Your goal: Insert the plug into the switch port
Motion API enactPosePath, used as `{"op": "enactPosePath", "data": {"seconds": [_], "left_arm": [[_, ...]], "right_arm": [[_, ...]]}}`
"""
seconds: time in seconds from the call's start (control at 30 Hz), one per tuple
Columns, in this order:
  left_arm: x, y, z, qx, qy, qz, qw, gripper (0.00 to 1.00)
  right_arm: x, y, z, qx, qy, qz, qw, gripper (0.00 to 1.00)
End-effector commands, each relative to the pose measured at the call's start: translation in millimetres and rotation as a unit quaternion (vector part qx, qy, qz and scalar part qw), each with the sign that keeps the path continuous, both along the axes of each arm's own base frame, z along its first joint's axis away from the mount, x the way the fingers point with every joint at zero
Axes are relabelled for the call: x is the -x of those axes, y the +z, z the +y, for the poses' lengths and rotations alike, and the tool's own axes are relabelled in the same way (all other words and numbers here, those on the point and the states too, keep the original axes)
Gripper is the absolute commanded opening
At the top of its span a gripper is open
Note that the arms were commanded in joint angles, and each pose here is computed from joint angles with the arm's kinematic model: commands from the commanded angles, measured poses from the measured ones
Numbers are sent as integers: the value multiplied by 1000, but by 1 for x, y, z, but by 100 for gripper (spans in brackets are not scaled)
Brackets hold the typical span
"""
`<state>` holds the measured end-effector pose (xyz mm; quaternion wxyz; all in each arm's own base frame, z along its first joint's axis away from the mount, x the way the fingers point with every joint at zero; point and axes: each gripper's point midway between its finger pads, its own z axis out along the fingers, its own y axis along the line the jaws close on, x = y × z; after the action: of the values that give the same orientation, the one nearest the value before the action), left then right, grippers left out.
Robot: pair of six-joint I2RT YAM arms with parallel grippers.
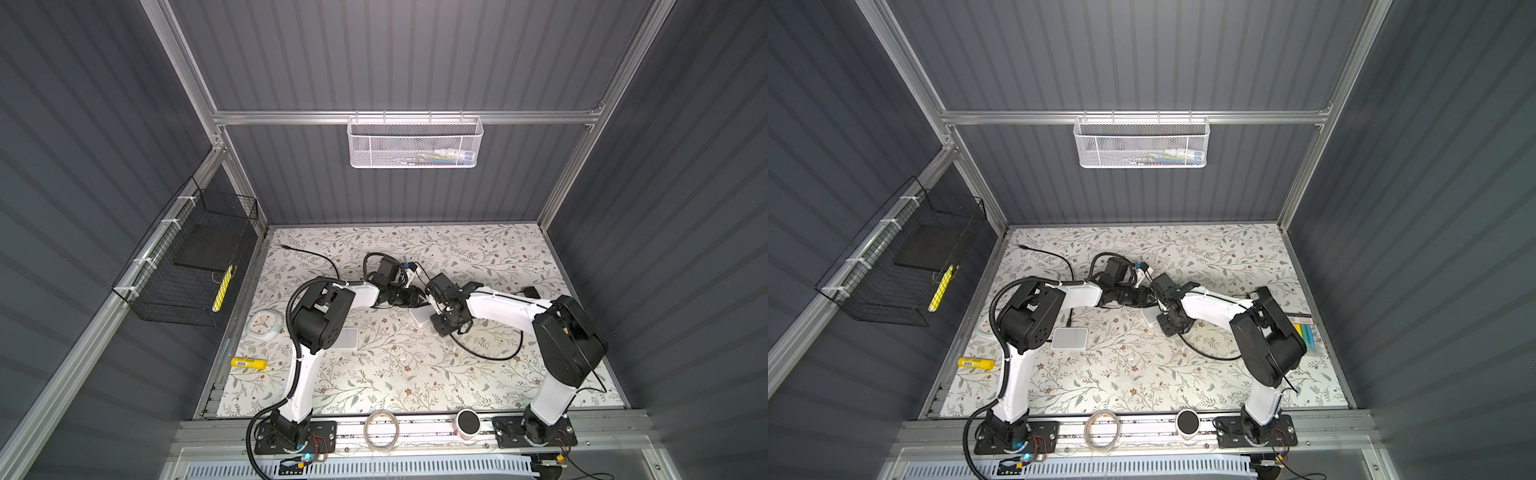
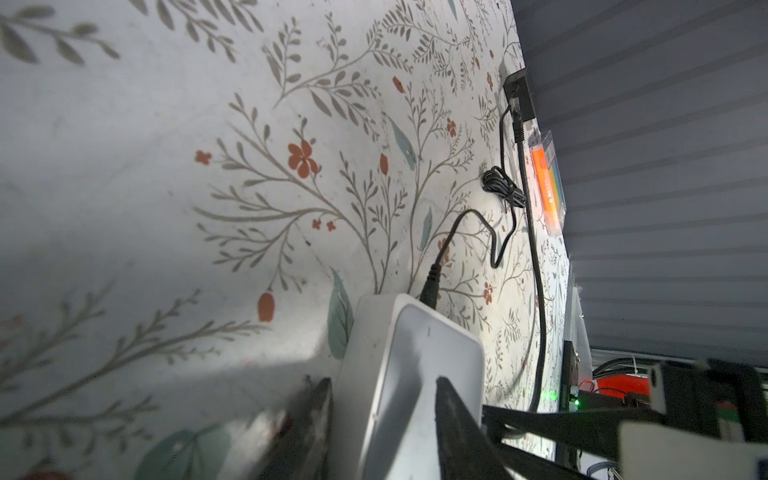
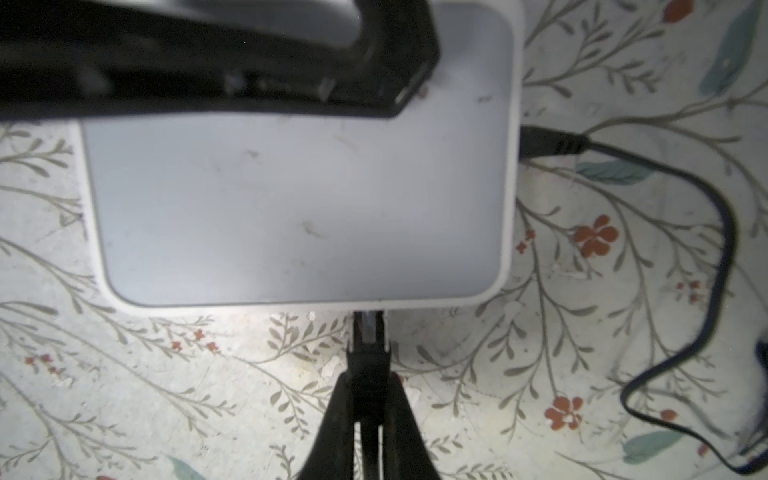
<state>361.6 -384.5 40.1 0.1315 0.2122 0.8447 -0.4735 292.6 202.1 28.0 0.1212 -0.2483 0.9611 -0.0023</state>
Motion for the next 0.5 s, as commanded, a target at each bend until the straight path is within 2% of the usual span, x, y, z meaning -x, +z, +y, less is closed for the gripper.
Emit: {"op": "enactPosePath", "data": {"seconds": [0.0, 0.27, 0.47], "left_arm": [[19, -18, -6, -9, -28, 28, 999, 40], [25, -21, -7, -7, -36, 33, 999, 36], [33, -23, -10, -3, -55, 37, 998, 34]], "right_arm": [[-22, 12, 8, -21, -11, -58, 998, 0], [-25, -5, 16, -32, -16, -51, 998, 0], [-36, 4, 25, -51, -1, -80, 995, 0]]}}
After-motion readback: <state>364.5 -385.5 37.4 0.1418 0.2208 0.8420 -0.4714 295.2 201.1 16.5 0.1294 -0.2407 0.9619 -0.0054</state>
